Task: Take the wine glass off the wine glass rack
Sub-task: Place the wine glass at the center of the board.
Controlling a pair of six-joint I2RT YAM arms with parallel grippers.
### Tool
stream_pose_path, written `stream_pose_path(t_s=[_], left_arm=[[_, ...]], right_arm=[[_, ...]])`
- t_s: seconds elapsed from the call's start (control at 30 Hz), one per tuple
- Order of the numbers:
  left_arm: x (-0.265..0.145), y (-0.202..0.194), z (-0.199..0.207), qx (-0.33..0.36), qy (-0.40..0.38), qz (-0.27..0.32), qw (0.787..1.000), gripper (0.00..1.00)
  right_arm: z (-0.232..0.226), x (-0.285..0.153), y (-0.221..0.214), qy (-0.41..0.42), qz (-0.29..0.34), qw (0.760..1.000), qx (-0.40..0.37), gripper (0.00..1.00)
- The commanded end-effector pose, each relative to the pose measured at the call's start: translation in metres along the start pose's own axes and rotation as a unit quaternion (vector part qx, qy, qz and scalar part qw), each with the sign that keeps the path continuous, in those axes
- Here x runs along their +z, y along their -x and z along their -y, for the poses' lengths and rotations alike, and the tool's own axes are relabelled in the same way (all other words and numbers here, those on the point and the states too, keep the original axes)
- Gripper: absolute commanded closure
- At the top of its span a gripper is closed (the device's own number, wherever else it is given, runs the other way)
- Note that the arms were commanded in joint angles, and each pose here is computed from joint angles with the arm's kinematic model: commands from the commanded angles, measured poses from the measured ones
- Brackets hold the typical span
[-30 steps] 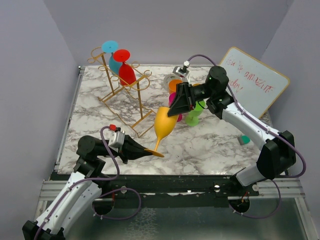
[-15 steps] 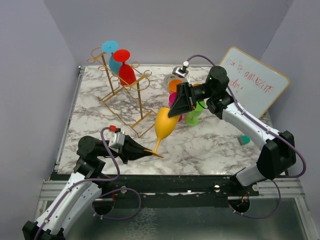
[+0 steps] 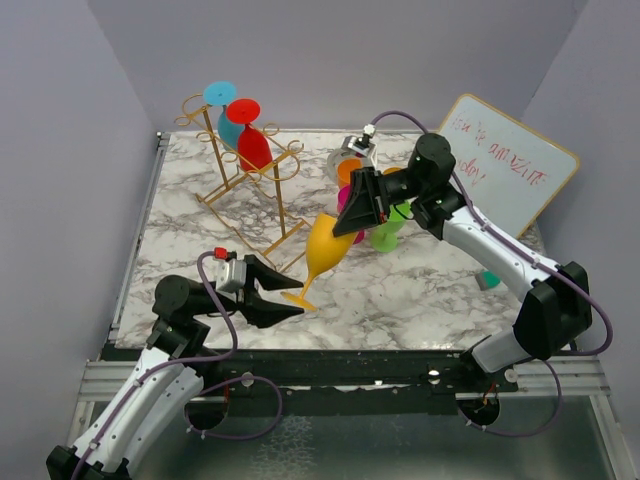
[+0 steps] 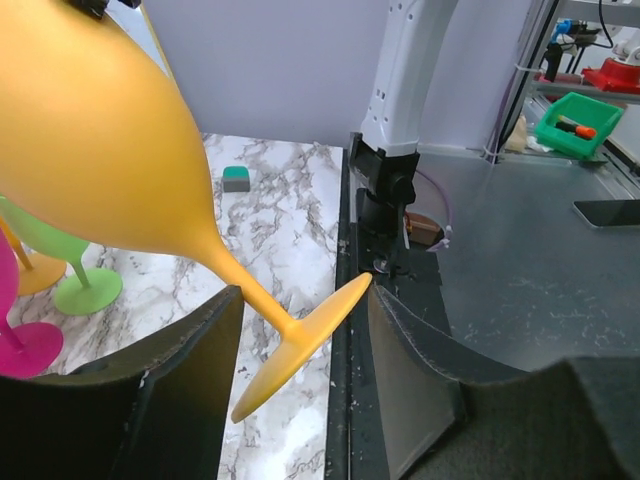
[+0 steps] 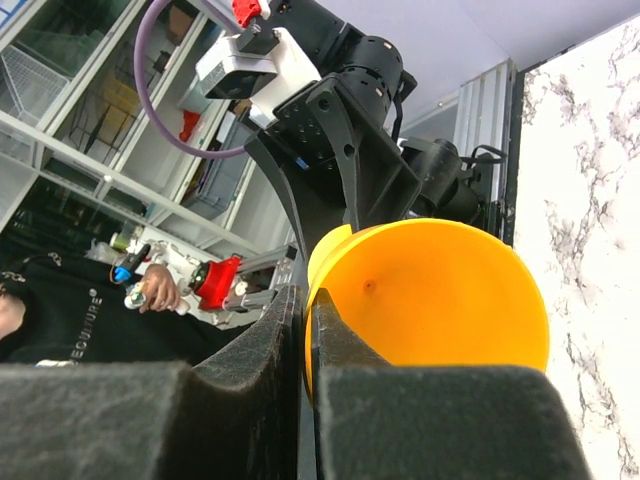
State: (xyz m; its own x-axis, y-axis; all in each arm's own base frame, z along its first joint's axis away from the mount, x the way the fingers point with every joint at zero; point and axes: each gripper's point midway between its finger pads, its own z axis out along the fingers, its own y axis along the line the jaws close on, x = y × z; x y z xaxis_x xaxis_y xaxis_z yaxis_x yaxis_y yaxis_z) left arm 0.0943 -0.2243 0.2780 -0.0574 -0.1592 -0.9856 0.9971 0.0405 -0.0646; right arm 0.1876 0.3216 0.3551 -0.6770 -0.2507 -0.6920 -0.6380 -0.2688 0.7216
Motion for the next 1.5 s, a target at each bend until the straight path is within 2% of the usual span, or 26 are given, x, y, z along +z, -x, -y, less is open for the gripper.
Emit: stream_pose_path(t_s=[0.0, 0.07, 0.17, 0.37, 0.5, 0.6, 0.7, 0.83, 0.97, 1.13, 1.33, 1.4, 1.47], left_arm=[[0.000, 0.005, -0.002, 0.008, 0.008, 0.010, 1.000, 0.44], [0.000, 0.007, -0.002, 0.006, 0.009, 0.011, 1.000, 0.40], [0.001, 0.012, -0.004, -0.004, 0.017, 0.017, 1.000, 0.27], [0.004, 0.022, -0.003, -0.005, 0.010, 0.013, 1.000, 0.15], [0.008, 0.020, -0.013, -0.019, 0.020, 0.005, 1.000, 0.03], [0.009, 0.017, -0.020, -0.024, 0.032, 0.002, 0.999, 0.01], [0.009, 0.013, -0.022, -0.003, 0.027, -0.004, 1.000, 0.01], [0.008, 0.013, -0.020, 0.015, 0.026, -0.002, 1.000, 0.01], [0.006, 0.014, -0.018, 0.014, 0.029, -0.001, 0.999, 0.01], [0.005, 0.014, -0.019, 0.012, 0.039, 0.000, 0.999, 0.01], [0.004, 0.012, -0.023, 0.006, 0.052, -0.003, 0.999, 0.01], [0.003, 0.011, -0.027, 0.003, 0.064, -0.007, 0.998, 0.01], [0.003, 0.010, -0.034, -0.004, 0.081, -0.011, 0.997, 0.01]], right_arm=[[-0.003, 0.000, 0.002, -0.014, 0.009, 1.000, -0.019, 1.00], [0.004, 0.000, 0.001, -0.030, 0.008, 0.999, -0.014, 0.99], [0.013, -0.002, -0.009, -0.057, -0.004, 0.998, 0.000, 0.99], [0.030, -0.013, -0.042, -0.129, -0.023, 0.991, 0.025, 0.99], [0.047, -0.026, -0.065, -0.214, -0.032, 0.975, 0.052, 0.99], [0.062, -0.045, -0.077, -0.308, -0.030, 0.949, 0.062, 0.99], [0.076, -0.071, -0.088, -0.398, -0.031, 0.916, 0.042, 0.99], [0.098, -0.115, -0.094, -0.527, -0.017, 0.849, 0.019, 0.99], [0.111, -0.151, -0.087, -0.620, 0.013, 0.785, 0.009, 1.00], [0.114, -0.185, -0.082, -0.691, 0.042, 0.721, -0.006, 1.00], [0.102, -0.240, -0.078, -0.790, 0.097, 0.605, -0.014, 1.00], [0.101, -0.250, -0.075, -0.807, 0.112, 0.579, -0.013, 0.99], [0.106, -0.255, -0.074, -0.815, 0.122, 0.566, -0.002, 0.99]])
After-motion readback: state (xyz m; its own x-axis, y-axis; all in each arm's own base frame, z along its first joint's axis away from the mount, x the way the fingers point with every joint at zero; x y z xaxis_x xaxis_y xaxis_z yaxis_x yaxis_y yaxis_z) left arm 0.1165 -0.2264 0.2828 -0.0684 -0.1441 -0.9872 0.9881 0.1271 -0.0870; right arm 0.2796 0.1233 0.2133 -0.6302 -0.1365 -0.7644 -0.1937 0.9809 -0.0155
